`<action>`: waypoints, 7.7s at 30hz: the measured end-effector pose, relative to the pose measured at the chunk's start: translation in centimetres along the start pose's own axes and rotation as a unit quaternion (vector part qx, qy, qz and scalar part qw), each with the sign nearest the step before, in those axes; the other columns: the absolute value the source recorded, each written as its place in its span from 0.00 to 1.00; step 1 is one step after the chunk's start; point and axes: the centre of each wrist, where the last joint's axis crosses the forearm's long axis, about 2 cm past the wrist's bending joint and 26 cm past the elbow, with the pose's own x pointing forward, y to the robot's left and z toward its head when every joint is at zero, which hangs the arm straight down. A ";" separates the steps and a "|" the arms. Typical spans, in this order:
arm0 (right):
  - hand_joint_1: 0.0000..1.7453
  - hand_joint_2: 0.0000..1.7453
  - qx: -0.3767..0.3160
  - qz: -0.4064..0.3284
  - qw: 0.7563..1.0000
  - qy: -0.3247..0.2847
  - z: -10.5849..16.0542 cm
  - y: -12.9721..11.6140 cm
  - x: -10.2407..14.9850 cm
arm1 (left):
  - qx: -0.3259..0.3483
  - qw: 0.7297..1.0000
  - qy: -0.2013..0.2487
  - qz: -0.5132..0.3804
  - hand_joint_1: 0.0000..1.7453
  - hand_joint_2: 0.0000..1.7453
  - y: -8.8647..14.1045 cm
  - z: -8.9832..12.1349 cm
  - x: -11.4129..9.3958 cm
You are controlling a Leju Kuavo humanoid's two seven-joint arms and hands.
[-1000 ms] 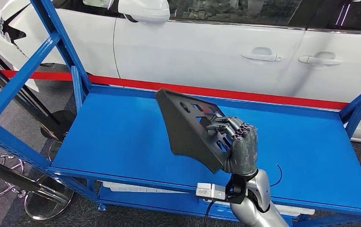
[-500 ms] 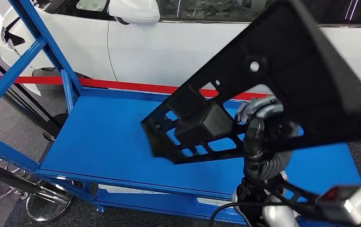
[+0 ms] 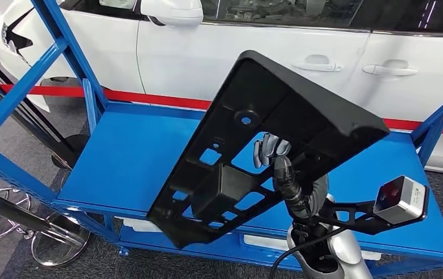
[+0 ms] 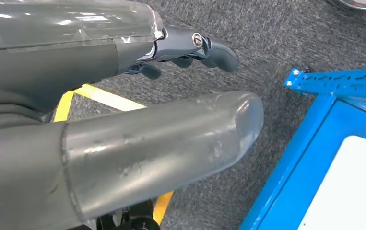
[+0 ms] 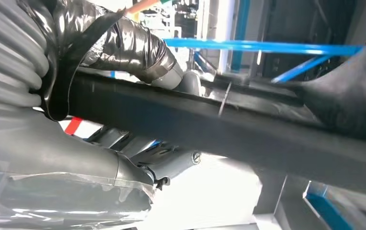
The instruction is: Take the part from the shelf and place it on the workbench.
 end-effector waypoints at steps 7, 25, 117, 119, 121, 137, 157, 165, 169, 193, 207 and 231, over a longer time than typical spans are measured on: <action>0.91 1.00 0.039 0.010 0.999 0.000 0.1 0.3 0.3 | 0.000 1.000 0.001 -0.004 0.00 0.00 0.0 -0.1 0.1; 0.91 1.00 0.075 0.124 0.981 -0.126 0.0 2.8 2.4 | -0.005 0.999 -0.005 -0.040 0.00 0.00 2.0 -0.6 1.2; 0.91 1.00 0.114 0.168 0.965 -0.167 -0.5 3.2 3.2 | -0.004 0.991 0.080 -0.107 0.00 0.00 0.5 -0.7 1.3; 0.91 1.00 0.115 0.167 0.965 -0.164 -0.4 3.1 3.2 | -0.004 0.991 0.081 -0.105 0.00 0.00 0.5 -0.6 1.2; 0.91 1.00 0.114 0.163 0.967 -0.160 -0.2 3.0 3.1 | -0.002 0.991 0.082 -0.103 0.00 0.00 0.5 -0.6 1.1; 0.91 1.00 0.126 0.185 0.969 -0.102 2.6 -0.1 4.8 | 0.017 0.981 0.153 -0.120 0.00 0.00 -0.4 0.3 -0.5; 0.91 1.00 0.107 0.235 0.962 -0.093 3.6 0.0 5.6 | 0.021 0.979 0.136 -0.150 0.00 0.00 0.2 -0.1 0.2; 0.91 1.00 0.105 0.235 0.961 -0.100 3.5 0.2 5.7 | 0.022 0.979 0.131 -0.156 0.00 0.00 0.5 -0.1 0.3; 0.91 1.00 0.098 0.242 0.960 -0.101 3.5 0.2 5.7 | 0.023 0.978 0.129 -0.161 0.00 0.00 0.8 -0.2 0.4; 0.91 1.00 0.094 0.124 0.975 -0.161 3.5 2.1 6.5 | 0.030 0.974 0.123 -0.185 0.00 0.00 1.0 -0.7 1.3; 0.91 1.00 0.051 0.042 0.990 -0.121 4.5 5.0 2.4 | 0.020 0.977 0.121 -0.176 0.00 0.00 -0.4 -0.2 0.4; 0.91 1.00 0.047 0.034 0.993 -0.105 5.4 5.1 2.6 | 0.020 0.977 0.136 -0.162 0.00 0.00 -2.5 0.4 -0.5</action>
